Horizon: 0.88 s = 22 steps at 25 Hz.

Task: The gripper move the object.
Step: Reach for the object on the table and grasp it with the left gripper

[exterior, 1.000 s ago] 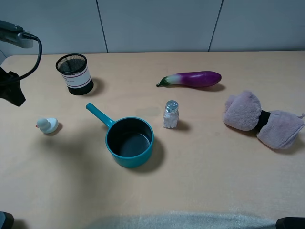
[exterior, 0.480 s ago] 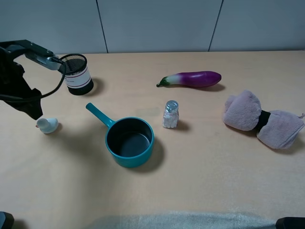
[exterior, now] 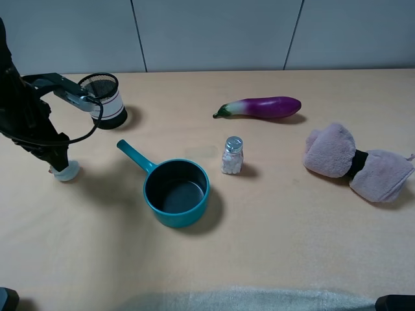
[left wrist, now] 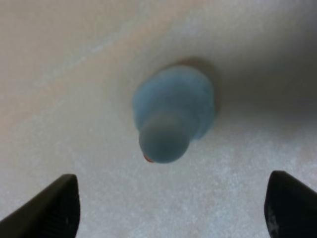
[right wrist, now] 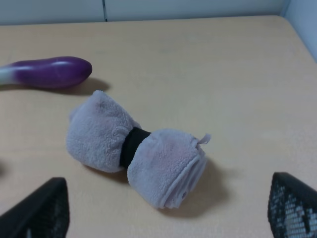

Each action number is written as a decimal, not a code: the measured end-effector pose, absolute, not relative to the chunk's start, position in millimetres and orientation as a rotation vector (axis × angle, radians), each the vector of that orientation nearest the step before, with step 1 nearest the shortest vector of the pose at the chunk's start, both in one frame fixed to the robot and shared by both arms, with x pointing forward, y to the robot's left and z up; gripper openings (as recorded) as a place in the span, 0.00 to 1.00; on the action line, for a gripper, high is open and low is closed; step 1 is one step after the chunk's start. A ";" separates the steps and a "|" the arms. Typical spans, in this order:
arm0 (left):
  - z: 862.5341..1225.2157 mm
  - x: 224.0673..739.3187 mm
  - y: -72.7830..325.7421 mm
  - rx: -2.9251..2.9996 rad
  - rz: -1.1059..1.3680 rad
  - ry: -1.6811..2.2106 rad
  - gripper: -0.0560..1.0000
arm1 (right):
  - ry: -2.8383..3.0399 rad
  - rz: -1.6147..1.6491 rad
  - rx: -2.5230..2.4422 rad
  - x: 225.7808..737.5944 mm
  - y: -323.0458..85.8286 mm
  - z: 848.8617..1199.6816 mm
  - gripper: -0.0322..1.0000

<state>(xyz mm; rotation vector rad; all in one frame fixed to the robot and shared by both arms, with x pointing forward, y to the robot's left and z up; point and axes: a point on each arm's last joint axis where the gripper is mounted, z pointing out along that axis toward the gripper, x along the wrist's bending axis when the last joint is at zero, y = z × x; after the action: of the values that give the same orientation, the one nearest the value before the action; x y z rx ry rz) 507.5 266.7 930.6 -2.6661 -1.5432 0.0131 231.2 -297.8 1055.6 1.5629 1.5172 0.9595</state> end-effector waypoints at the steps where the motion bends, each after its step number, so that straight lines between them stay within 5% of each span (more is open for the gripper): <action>1: 927.8 507.9 267.1 -2.661 0.021 -1.532 0.77 | 1.517 0.959 1.563 231.2 -297.8 1055.6 0.62; 22: 885.3 515.7 246.8 -2.700 0.035 -1.308 0.77 | 1.517 0.960 1.562 231.3 -297.8 1055.7 0.62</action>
<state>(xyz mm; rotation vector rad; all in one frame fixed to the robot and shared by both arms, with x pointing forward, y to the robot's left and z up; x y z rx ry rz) 515.7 246.8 885.3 -2.7004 -1.3084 0.0350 231.3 -297.8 1055.7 1.5623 1.5166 0.9601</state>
